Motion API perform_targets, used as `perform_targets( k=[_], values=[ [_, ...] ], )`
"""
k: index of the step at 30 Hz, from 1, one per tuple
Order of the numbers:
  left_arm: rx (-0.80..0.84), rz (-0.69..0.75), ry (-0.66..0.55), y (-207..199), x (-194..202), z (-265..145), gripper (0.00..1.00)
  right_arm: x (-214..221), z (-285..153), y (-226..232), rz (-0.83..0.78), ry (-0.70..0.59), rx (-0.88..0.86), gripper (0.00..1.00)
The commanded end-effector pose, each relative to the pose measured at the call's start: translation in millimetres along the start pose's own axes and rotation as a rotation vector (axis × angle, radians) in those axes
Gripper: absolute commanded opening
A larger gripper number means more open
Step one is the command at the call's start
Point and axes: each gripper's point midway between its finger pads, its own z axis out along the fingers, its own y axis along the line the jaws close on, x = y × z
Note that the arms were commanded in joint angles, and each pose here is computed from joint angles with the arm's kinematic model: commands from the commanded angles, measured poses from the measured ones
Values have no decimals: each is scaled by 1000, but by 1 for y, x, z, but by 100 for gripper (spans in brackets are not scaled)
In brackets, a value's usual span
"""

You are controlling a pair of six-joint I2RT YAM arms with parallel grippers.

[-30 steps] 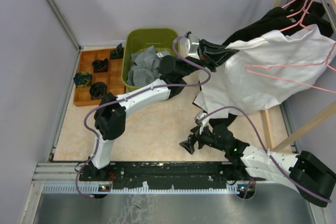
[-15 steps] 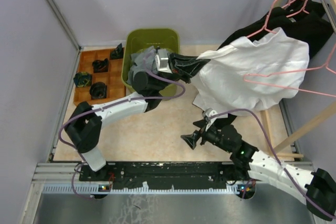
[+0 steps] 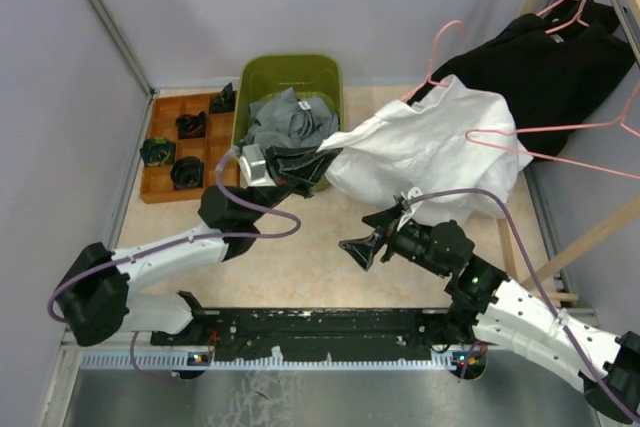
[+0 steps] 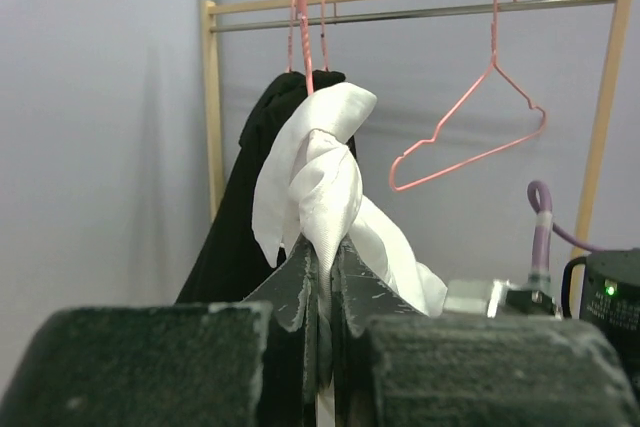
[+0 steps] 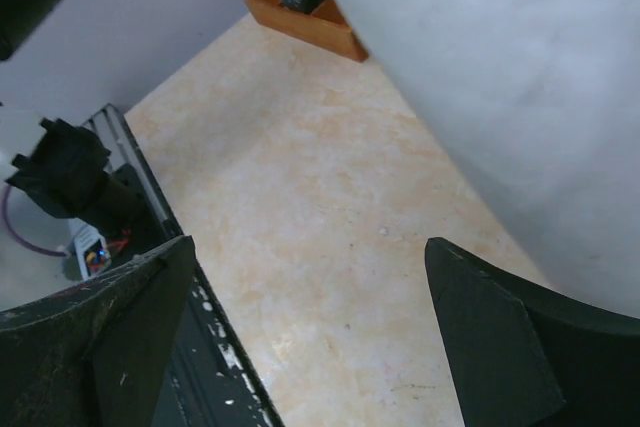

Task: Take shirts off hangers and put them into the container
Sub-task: Pick up the hanger from the clothesline.

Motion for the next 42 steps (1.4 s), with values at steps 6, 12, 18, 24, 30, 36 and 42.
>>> perform_targets(
  k=[6, 12, 18, 24, 30, 36, 42],
  values=[
    [-139, 93, 44, 10, -20, -67, 0, -88, -6, 38, 87, -137, -57, 97],
    [-174, 80, 204, 7, 5, -116, 0, -112, 15, 27, 145, -140, 58, 94],
    [-160, 96, 323, 1, 21, -145, 0, -141, 39, 15, 348, -142, 220, 94],
    [-114, 95, 436, -6, 42, -156, 0, -136, 60, 2, 475, -139, 309, 95],
    [-95, 109, 452, -8, 44, -156, 0, -101, 51, -44, 647, -117, 626, 99],
    [-53, 102, 457, -15, 43, -153, 0, -89, 66, -39, 685, -74, 601, 99],
    [77, 64, 519, -36, 53, -151, 0, -88, 79, -41, 678, -75, 600, 84]
  ],
)
